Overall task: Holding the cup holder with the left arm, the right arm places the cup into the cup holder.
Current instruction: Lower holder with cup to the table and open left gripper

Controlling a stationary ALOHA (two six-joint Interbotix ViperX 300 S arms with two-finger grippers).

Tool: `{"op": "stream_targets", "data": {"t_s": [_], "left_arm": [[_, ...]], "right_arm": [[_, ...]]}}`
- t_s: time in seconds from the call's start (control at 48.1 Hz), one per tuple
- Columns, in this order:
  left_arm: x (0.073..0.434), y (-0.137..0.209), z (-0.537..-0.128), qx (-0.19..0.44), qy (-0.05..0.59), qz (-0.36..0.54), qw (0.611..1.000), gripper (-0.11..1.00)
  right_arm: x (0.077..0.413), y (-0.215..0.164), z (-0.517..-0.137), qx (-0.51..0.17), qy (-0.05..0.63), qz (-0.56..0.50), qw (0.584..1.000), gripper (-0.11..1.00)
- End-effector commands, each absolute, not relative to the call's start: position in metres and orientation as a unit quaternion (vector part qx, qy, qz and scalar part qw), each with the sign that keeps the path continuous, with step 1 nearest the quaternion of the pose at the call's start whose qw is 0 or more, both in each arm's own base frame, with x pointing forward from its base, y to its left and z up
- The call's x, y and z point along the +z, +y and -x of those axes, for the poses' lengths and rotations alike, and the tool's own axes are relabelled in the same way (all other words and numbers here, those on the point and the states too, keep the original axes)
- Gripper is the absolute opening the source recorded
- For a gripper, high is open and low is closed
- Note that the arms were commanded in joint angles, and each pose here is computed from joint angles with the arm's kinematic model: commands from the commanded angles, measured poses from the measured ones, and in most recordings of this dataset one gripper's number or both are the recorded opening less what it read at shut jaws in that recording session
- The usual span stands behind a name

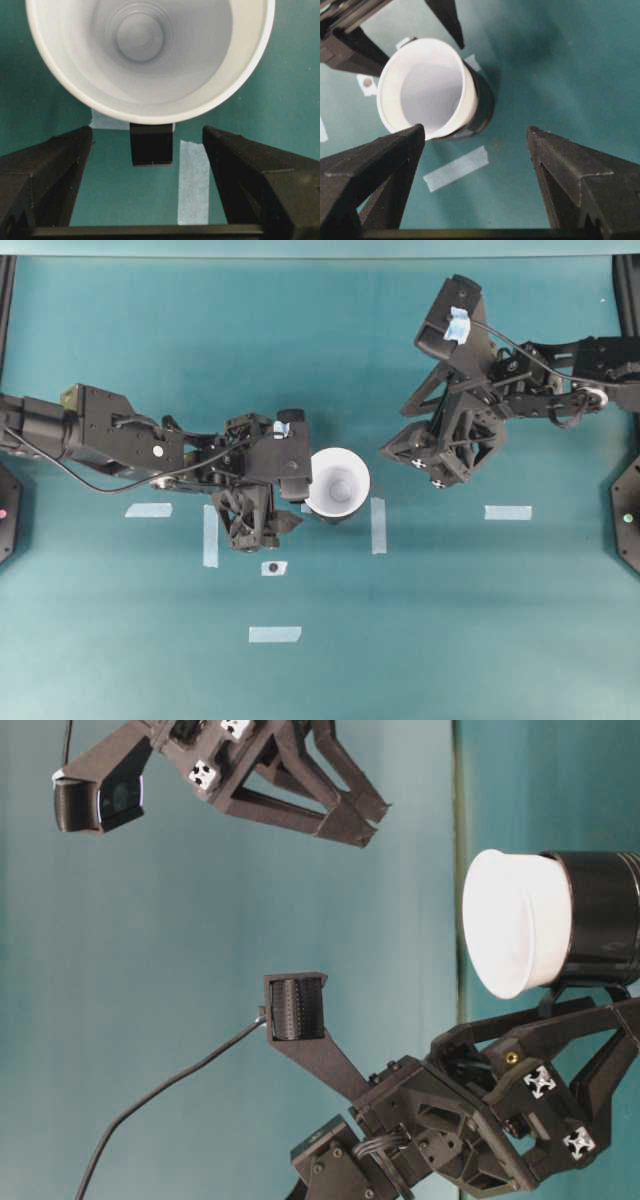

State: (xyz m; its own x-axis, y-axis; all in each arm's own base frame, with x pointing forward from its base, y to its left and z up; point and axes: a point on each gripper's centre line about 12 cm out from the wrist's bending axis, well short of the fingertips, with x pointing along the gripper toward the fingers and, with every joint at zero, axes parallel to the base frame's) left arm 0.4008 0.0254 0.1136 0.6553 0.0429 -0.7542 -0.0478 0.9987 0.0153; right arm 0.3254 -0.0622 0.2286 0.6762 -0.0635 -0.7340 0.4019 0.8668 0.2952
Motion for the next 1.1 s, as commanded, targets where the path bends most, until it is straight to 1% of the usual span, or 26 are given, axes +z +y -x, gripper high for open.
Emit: {"op": "stream_targets", "data": {"t_s": [0.0,0.291,0.81,1.081], "left_arm": [[0.127,0.026,-0.405,0.026,0.397,0.002,0.917,0.92],[0.127,0.026,-0.405,0.025,0.397,0.002,0.918,0.92],[0.146,0.025,-0.4,0.025,0.384,0.0,0.923,0.92],[0.155,0.023,-0.39,0.024,0.394,0.001,0.919,0.92]], "right_arm": [[0.248,-0.06,-0.323,-0.127,0.351,-0.225,0.9,0.89],[0.246,-0.059,-0.323,-0.125,0.352,-0.225,0.9,0.89],[0.245,-0.058,-0.322,-0.125,0.351,-0.222,0.901,0.89],[0.241,-0.054,-0.319,-0.12,0.351,-0.219,0.902,0.89]]}}
